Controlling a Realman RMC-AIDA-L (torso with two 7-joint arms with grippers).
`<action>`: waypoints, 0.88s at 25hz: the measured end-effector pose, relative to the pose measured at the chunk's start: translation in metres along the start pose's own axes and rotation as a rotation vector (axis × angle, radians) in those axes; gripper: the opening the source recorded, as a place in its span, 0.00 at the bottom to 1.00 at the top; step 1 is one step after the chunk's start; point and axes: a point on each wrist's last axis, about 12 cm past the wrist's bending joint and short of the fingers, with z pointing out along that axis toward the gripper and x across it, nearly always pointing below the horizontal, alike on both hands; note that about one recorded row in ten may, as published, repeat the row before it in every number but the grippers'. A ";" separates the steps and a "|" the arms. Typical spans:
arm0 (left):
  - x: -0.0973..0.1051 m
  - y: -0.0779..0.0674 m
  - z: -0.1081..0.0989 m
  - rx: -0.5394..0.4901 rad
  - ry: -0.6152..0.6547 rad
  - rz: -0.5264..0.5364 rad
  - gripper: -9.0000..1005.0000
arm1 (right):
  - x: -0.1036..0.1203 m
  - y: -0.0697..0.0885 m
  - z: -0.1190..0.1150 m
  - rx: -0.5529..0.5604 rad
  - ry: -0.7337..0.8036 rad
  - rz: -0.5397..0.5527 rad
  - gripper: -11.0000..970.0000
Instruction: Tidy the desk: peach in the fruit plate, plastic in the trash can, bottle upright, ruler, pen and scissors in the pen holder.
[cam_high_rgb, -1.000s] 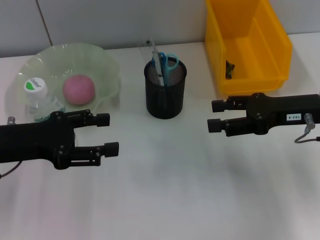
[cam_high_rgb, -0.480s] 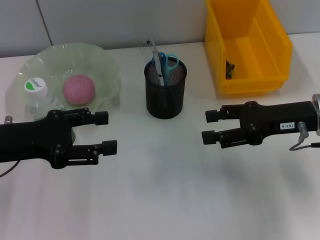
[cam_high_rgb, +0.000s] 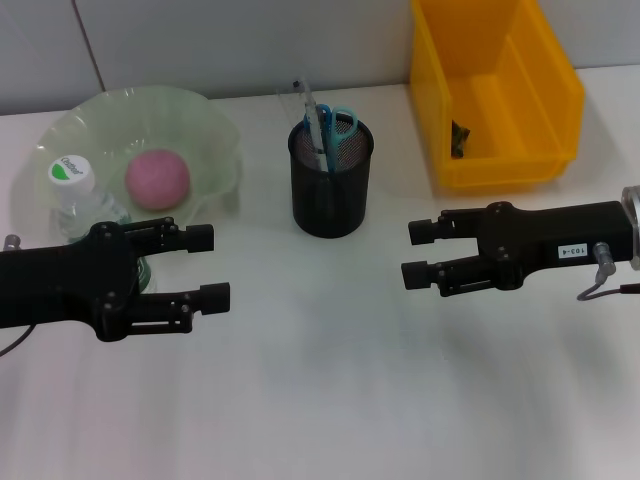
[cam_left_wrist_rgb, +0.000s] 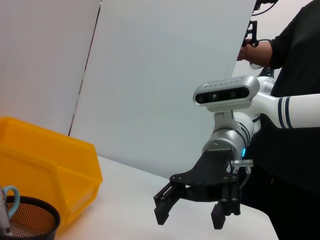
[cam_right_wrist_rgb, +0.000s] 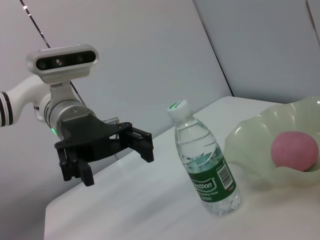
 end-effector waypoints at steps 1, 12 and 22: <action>0.000 0.000 0.000 0.000 0.000 0.000 0.80 | 0.000 0.000 0.000 -0.001 0.001 0.000 0.85; 0.001 -0.001 -0.003 0.002 0.005 -0.004 0.80 | -0.001 0.000 0.002 -0.006 0.008 -0.005 0.85; 0.004 0.000 -0.003 0.006 0.053 -0.023 0.80 | -0.003 -0.001 0.012 0.005 0.094 -0.056 0.85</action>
